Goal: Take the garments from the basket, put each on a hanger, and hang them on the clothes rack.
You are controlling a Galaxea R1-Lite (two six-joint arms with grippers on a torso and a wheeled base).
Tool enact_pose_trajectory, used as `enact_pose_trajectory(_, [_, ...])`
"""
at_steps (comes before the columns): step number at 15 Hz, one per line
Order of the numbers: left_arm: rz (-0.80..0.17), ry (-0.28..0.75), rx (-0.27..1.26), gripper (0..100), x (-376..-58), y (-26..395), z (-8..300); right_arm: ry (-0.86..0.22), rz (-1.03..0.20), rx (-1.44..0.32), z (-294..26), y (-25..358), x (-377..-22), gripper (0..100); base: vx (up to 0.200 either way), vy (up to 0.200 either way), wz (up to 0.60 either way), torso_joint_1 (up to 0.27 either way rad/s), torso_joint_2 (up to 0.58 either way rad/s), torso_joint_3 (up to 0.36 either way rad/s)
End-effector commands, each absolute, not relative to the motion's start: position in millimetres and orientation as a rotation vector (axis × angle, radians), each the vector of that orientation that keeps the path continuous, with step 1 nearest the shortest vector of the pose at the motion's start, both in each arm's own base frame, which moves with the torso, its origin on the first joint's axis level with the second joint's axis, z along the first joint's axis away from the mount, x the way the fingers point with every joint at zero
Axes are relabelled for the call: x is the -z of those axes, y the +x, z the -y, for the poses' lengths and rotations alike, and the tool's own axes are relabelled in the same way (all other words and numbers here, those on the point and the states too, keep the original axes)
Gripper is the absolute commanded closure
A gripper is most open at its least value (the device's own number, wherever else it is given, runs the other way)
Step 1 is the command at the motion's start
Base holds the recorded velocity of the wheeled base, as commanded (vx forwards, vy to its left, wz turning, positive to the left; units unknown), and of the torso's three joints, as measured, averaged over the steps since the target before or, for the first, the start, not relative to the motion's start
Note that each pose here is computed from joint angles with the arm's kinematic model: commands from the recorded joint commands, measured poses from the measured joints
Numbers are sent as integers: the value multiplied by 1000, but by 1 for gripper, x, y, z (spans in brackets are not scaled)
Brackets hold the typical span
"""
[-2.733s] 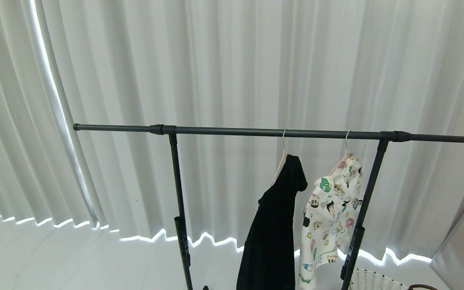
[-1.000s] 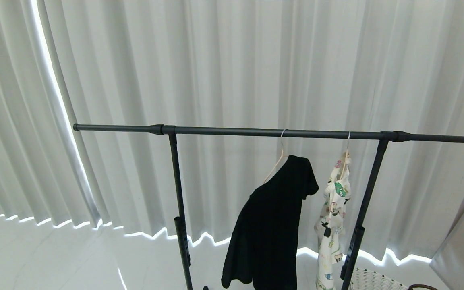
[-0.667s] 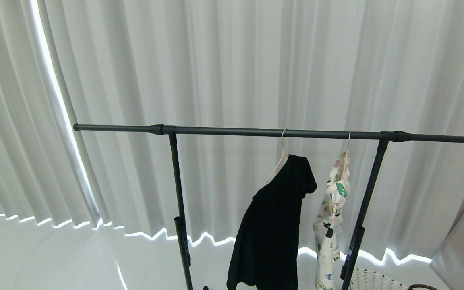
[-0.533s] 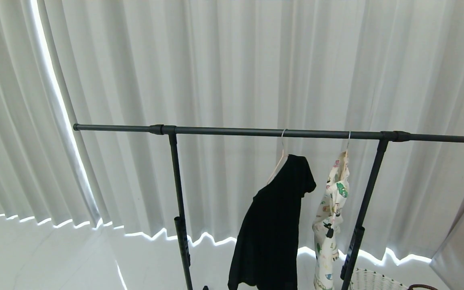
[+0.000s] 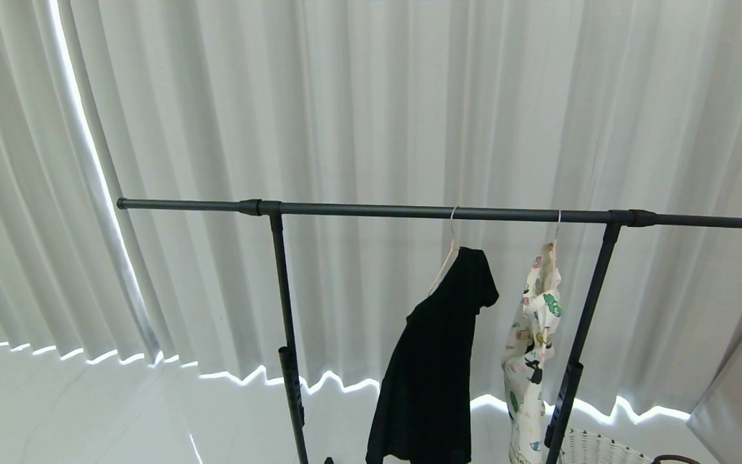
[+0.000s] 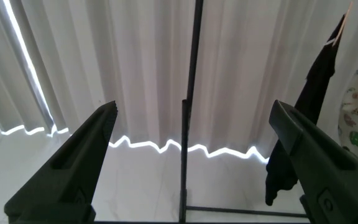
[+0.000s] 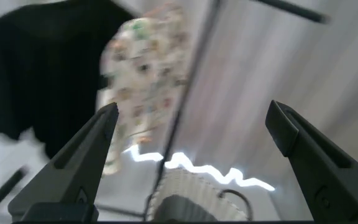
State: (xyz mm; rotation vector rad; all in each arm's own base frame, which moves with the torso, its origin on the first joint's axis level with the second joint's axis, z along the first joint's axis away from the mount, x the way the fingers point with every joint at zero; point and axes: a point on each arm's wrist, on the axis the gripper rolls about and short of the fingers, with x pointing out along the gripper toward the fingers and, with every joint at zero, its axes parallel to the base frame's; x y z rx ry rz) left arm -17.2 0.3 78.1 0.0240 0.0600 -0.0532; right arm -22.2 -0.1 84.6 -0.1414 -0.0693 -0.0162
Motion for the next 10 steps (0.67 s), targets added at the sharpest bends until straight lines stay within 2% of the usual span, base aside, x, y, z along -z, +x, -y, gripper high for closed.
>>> enact_pose_trajectory(1, [-59,24,53,0,-78,-17,0,-80,74,34,0,-23,-83,0,0,0,0,0,0,0])
enact_pose_trajectory(3, [-59,24,53,0,-78,-17,0,-8,44,72,1,-23,-80,0,0,0,0,0,0,0])
enact_pose_trajectory(6, [-59,24,53,0,-78,-17,0,-3,-5,17,1,-22,-76,0,0,0,0,0,0,0])
enact_pose_trajectory(8, [14,14,3,0,-77,-23,0,25,5,24,1,-23,-76,0,0,0,0,0,0,0])
enact_pose_trajectory(10, [9,-6,5,0,-77,-23,0,23,5,24,1,-23,-76,0,0,0,0,0,0,0])
